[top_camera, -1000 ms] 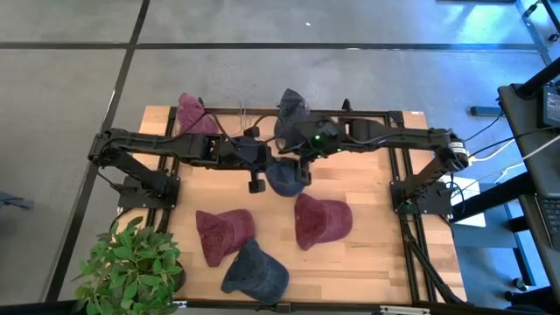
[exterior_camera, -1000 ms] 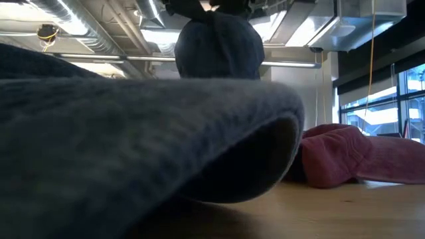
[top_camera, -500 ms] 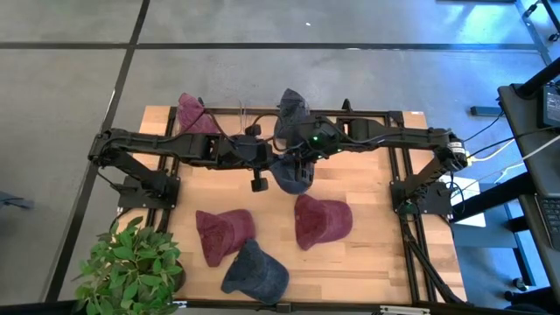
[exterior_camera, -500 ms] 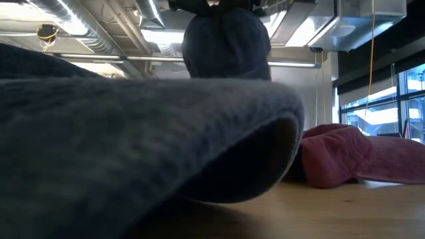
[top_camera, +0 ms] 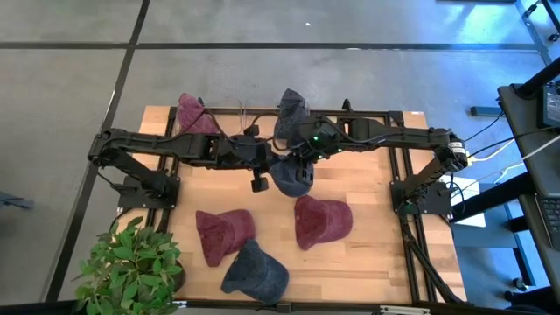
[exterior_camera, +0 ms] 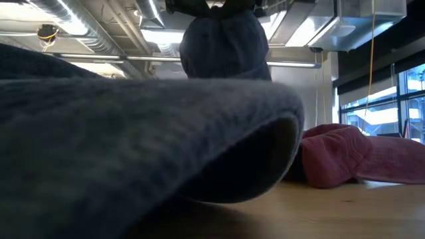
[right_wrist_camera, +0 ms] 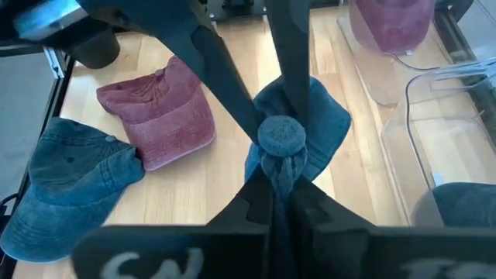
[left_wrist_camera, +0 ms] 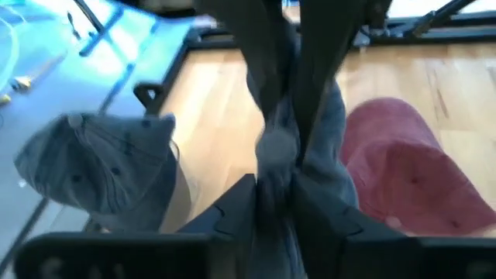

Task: Pick & Place hat
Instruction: Put the top blue cap into the right transparent bin

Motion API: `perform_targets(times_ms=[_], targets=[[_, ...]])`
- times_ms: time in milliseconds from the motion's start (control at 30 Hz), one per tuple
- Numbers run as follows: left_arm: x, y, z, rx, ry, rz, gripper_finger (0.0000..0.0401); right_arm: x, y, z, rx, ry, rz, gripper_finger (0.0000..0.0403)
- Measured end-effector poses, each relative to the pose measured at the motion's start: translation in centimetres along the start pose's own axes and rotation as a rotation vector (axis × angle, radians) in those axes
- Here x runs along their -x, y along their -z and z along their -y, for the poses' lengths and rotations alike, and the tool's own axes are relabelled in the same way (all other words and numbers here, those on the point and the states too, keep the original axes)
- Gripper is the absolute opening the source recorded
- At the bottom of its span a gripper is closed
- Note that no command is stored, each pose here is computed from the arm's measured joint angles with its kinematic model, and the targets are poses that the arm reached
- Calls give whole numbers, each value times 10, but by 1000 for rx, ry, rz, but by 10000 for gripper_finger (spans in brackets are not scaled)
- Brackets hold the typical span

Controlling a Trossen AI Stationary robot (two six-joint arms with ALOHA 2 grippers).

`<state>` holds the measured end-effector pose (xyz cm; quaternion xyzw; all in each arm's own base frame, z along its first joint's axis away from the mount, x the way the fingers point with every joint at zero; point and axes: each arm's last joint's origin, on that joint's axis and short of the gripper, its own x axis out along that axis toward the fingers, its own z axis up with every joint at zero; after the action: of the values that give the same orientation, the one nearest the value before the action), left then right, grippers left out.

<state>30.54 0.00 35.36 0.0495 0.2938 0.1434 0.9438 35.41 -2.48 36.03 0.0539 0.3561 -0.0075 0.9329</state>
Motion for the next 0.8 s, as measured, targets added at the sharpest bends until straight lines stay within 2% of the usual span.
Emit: perform_targets(times_ms=[133, 300, 500, 633, 800], targets=[[14, -1, -5, 65, 1, 8, 128, 1, 1, 1, -25, 26, -4, 9], [29, 0, -12, 161, -76, 22, 166, 13, -4, 14, -99, 160, 56, 8], [39, 13, -21, 263, -281, 57, 174, 27, -17, 44, -264, 387, 246, 9], [40, 22, -22, 288, -297, 53, 171, 30, -31, 66, -328, 477, 416, 9], [38, 27, -21, 281, -301, 37, 173, 10, -34, 88, -409, 572, 483, 10]])
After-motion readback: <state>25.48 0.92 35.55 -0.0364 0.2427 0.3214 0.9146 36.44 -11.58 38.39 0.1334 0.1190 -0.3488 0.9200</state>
